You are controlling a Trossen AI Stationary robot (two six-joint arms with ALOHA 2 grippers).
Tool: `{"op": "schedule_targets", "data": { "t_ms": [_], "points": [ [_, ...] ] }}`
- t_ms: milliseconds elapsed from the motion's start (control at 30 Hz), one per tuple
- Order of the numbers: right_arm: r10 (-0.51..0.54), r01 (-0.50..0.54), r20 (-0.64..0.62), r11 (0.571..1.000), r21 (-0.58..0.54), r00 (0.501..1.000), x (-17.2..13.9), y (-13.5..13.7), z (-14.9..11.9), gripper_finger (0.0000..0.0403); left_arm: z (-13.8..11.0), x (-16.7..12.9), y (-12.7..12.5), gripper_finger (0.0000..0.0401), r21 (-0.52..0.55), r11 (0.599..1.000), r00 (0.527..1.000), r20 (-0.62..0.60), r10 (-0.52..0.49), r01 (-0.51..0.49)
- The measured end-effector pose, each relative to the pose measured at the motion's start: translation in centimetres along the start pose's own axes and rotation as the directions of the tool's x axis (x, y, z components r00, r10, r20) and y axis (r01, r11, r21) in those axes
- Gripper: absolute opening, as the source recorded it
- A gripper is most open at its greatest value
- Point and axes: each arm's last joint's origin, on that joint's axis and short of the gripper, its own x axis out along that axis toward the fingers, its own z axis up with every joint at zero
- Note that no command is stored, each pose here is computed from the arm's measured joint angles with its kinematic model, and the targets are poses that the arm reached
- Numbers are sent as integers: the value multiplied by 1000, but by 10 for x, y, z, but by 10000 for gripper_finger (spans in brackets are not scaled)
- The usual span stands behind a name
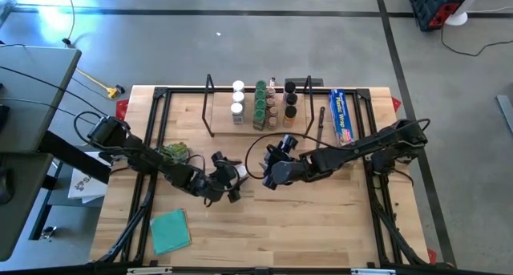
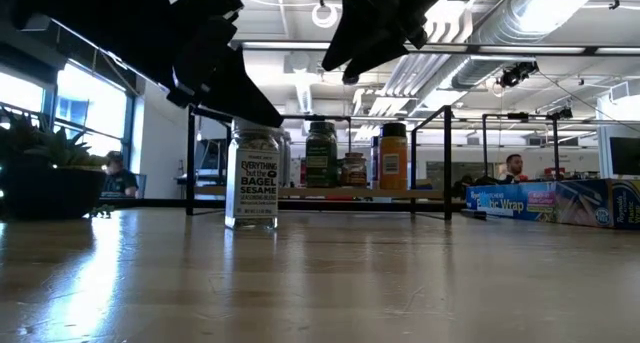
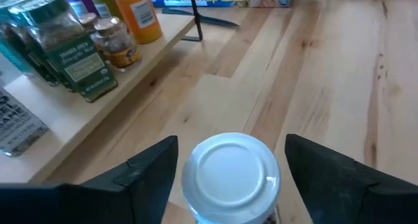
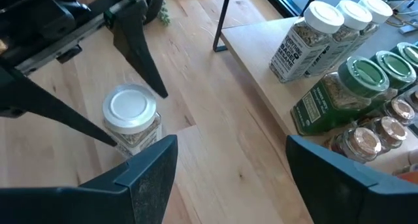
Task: Shelf spices
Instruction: Put the white seasoning bottle on the shelf align with the other white seasoning bottle
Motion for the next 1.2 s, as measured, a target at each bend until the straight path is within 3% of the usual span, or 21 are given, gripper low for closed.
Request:
{"op": "schedule_targets", "data": {
  "t_ms": [267,467,633,800,1067,1200],
  "points": [
    [4,-4,1,1000,-2,1000,-1,1,0,279,0,3,2,202,-23,998,998,-35,-58,57],
    [3,-3,6,1000,-9,1000,-3,4,-1,279,12,-6,11,198,124,988,996,-28,-85,88],
    [2,-2,13,1000,-19,1000,-7,8,-3,279,42,-12,53,198,249,966,997,-20,-72,75],
    [-18,19,30,999,-26,999,-11,12,-4,279,65,-4,104,198,317,934,985,-4,-173,165],
    [-5,5,39,1000,-18,999,-17,19,-7,279,66,21,150,198,431,872,969,-31,-244,233],
    [0,1,40,1000,-17,999,-18,20,-8,279,62,30,162,198,448,866,973,-56,-223,224]
  ]
}}
